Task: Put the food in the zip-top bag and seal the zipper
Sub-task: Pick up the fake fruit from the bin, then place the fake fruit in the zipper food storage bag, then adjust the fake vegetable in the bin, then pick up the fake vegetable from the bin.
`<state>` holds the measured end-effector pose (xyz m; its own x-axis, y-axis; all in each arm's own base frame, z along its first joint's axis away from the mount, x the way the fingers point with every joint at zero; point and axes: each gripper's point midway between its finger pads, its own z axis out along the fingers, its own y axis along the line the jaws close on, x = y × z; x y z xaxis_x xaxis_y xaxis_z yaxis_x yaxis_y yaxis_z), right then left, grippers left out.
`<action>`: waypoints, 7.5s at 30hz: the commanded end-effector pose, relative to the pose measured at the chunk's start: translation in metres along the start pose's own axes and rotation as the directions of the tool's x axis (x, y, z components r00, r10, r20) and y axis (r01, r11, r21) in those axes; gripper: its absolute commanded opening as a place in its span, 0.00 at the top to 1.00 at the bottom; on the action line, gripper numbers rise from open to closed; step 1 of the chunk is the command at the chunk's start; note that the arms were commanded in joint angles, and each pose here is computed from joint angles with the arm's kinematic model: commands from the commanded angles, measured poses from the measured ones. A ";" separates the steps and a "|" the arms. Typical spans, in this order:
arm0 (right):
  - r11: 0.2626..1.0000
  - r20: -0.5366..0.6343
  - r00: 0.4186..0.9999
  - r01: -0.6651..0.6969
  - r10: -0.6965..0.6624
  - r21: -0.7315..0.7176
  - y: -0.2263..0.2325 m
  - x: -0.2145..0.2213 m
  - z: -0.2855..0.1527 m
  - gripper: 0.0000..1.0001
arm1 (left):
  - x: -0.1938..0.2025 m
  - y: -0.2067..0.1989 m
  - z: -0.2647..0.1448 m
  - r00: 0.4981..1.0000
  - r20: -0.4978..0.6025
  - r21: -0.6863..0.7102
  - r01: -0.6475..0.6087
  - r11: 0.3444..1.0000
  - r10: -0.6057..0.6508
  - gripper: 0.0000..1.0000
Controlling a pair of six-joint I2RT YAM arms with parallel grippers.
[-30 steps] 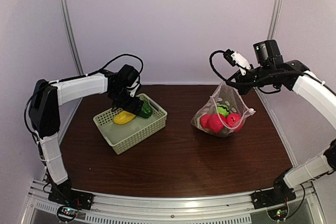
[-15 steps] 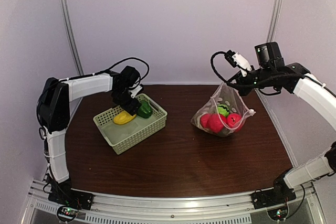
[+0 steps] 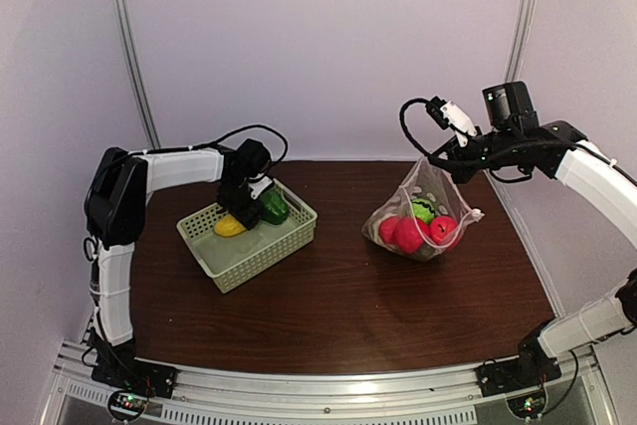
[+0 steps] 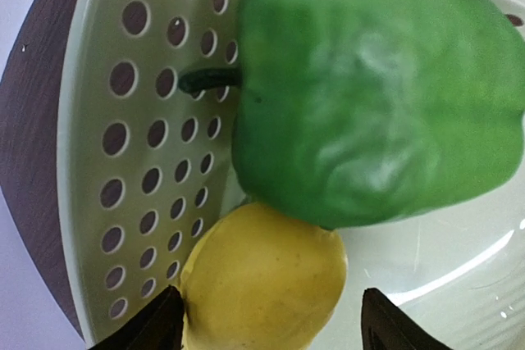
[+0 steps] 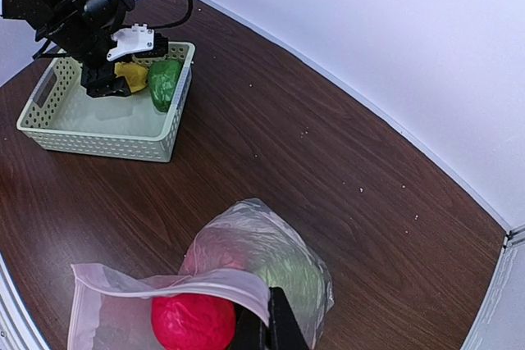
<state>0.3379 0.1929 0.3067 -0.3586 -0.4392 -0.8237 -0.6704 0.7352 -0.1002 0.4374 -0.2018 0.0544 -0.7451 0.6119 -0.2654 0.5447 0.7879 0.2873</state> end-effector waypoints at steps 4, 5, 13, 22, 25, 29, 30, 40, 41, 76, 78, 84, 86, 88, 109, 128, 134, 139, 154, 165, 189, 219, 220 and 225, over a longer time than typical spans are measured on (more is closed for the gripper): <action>1.000 0.044 0.999 -0.016 0.017 -0.006 0.002 -0.007 -0.008 1.00 | 0.013 -0.003 0.021 0.998 -0.055 0.000 -0.019 1.000 0.019 0.30; 1.000 0.044 0.999 -0.016 0.017 -0.008 0.002 -0.006 -0.008 1.00 | 0.013 -0.002 0.021 0.998 -0.056 -0.003 -0.019 1.000 0.019 0.32; 1.000 0.053 0.998 -0.021 0.022 -0.017 0.003 -0.011 -0.011 1.00 | 0.001 0.004 -0.022 1.000 -0.014 -0.056 -0.001 0.998 0.001 0.51; 0.998 0.033 0.998 -0.060 0.061 -0.033 0.002 -0.013 -0.001 1.00 | -0.042 -0.013 -0.171 0.927 0.336 0.138 0.128 0.982 -0.168 0.56; 0.996 0.030 0.997 -0.074 0.075 -0.048 0.002 -0.020 0.001 1.00 | -0.067 -0.041 -0.245 0.811 0.527 0.369 0.051 0.928 -0.254 0.55; 0.994 0.040 0.994 -0.095 0.097 -0.062 0.002 -0.034 0.001 1.00 | -0.085 -0.075 -0.334 0.616 0.694 0.555 -0.126 0.823 -0.373 0.54; 0.993 0.046 0.994 -0.100 0.103 -0.069 0.003 -0.038 0.000 1.00 | -0.087 -0.086 -0.354 0.569 0.720 0.582 -0.181 0.793 -0.398 0.54; 0.980 0.049 0.984 -0.166 0.173 -0.111 0.005 -0.058 0.011 1.00 | -0.102 -0.185 -0.460 0.258 0.757 0.631 -0.527 0.569 -0.600 0.58; 0.977 0.048 0.982 -0.176 0.183 -0.123 0.006 -0.058 0.013 1.00 | -0.104 -0.190 -0.464 0.242 0.739 0.641 -0.539 0.546 -0.628 0.59; 0.907 0.074 0.931 -0.328 0.358 -0.263 0.009 -0.084 0.021 1.00 | -0.180 -0.239 -0.347 0.287 0.641 0.755 -0.066 0.653 -0.712 0.21; 0.906 0.074 0.930 -0.330 0.361 -0.266 0.009 -0.084 0.021 1.00 | -0.180 -0.238 -0.353 0.286 0.646 0.752 -0.078 0.655 -0.707 0.03; 0.908 0.081 0.926 -0.340 0.369 -0.243 -0.002 -0.080 0.021 1.00 | -0.174 -0.229 -0.385 0.254 0.672 0.737 -0.141 0.661 -0.695 0.02; 0.919 0.094 0.930 -0.328 0.355 -0.220 -0.012 -0.080 0.016 1.00 | -0.164 -0.212 -0.404 0.212 0.700 0.713 -0.149 0.685 -0.682 0.02; 0.936 0.138 0.930 -0.320 0.340 -0.149 -0.038 -0.088 0.002 1.00 | -0.153 -0.196 -0.421 0.181 0.746 0.665 -0.156 0.730 -0.641 0.02; 0.966 0.097 0.965 -0.249 0.242 0.066 -0.068 -0.019 0.010 1.00 | -0.053 -0.025 -0.172 0.763 0.458 0.275 0.366 0.889 -0.456 0.12; 0.961 0.099 0.958 -0.273 0.268 0.044 -0.059 -0.004 0.013 1.00 | -0.074 -0.021 -0.056 0.825 0.227 0.308 0.444 0.841 -0.518 0.10; 0.960 0.096 0.957 -0.279 0.274 0.034 -0.056 0.000 0.014 1.00 | -0.075 -0.016 -0.031 0.828 0.201 0.283 0.462 0.840 -0.523 0.08; 0.959 0.085 0.957 -0.281 0.278 0.028 -0.055 0.005 0.017 1.00 | -0.080 -0.018 -0.011 0.837 0.186 0.281 0.457 0.844 -0.515 0.09; 0.958 0.081 0.956 -0.285 0.282 0.025 -0.053 0.007 0.015 1.00 | -0.081 -0.028 0.013 0.857 0.159 0.290 0.434 0.853 -0.490 0.07; 0.958 0.081 0.956 -0.285 0.282 0.023 -0.053 0.007 0.016 1.00 | -0.063 -0.051 0.000 0.869 0.115 0.379 0.409 0.830 -0.481 0.07; 0.959 0.083 0.956 -0.283 0.280 0.022 -0.051 0.009 0.015 1.00 | -0.062 -0.023 -0.080 0.828 0.260 0.363 0.393 0.845 -0.497 0.35; 0.961 0.097 0.957 -0.276 0.272 0.023 -0.049 0.010 0.009 1.00 | -0.046 -0.041 -0.033 0.670 0.116 0.367 0.657 0.658 -0.733 0.09; 0.961 0.094 0.957 -0.276 0.273 0.021 -0.048 0.012 0.010 1.00 | -0.048 -0.042 -0.032 0.670 0.116 0.372 0.655 0.658 -0.733 0.09; 0.961 0.091 0.957 -0.278 0.275 0.016 -0.048 0.013 0.013 1.00 | -0.056 -0.050 -0.018 0.686 0.086 0.384 0.646 0.659 -0.723 0.09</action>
<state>0.3771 0.1569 0.2856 -0.4952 -0.1819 -0.8495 -0.5239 0.8425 0.1250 0.4312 -0.2624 0.0707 -0.8775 -0.1373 -0.4596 0.0069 0.9545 -0.2982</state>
